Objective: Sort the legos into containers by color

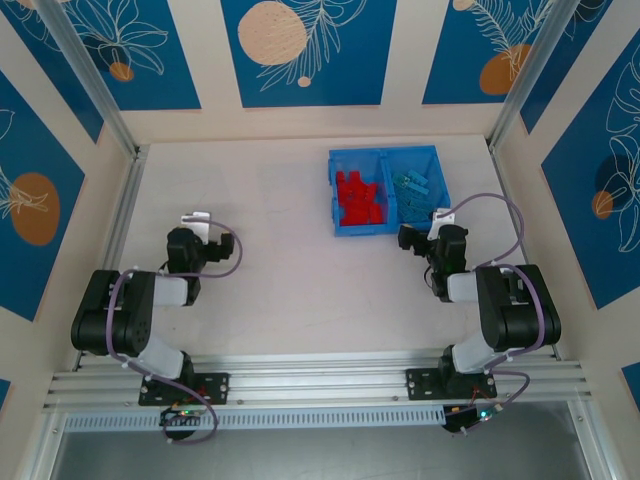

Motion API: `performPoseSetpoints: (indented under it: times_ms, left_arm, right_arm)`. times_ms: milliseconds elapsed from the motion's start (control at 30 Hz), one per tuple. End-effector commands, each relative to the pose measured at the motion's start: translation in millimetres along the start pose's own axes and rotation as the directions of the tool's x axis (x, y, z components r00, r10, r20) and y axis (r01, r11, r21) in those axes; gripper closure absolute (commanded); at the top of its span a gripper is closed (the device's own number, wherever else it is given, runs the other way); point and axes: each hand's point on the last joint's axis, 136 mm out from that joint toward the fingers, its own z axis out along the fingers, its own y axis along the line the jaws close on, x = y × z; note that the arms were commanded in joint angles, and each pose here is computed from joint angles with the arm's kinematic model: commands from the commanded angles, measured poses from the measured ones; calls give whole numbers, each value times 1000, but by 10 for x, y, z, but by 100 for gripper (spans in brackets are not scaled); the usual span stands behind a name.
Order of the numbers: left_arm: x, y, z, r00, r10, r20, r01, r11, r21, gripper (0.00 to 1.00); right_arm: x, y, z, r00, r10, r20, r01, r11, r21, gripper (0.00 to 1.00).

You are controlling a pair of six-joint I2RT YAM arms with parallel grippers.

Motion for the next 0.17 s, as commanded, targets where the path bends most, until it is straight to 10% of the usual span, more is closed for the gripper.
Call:
performPoseSetpoints:
  times_ms: [0,133]
  left_arm:
    - [-97,-62,12,1000,17,21,-18,999,34,0]
    - [-95,-61,13,1000,15,21,-16,999,34,0]
  right_arm:
    - [-226,12,19,997,-21,70,22,1000,-4,1]
    - [-234,21,11,997,-27,77,28,1000,-4,1]
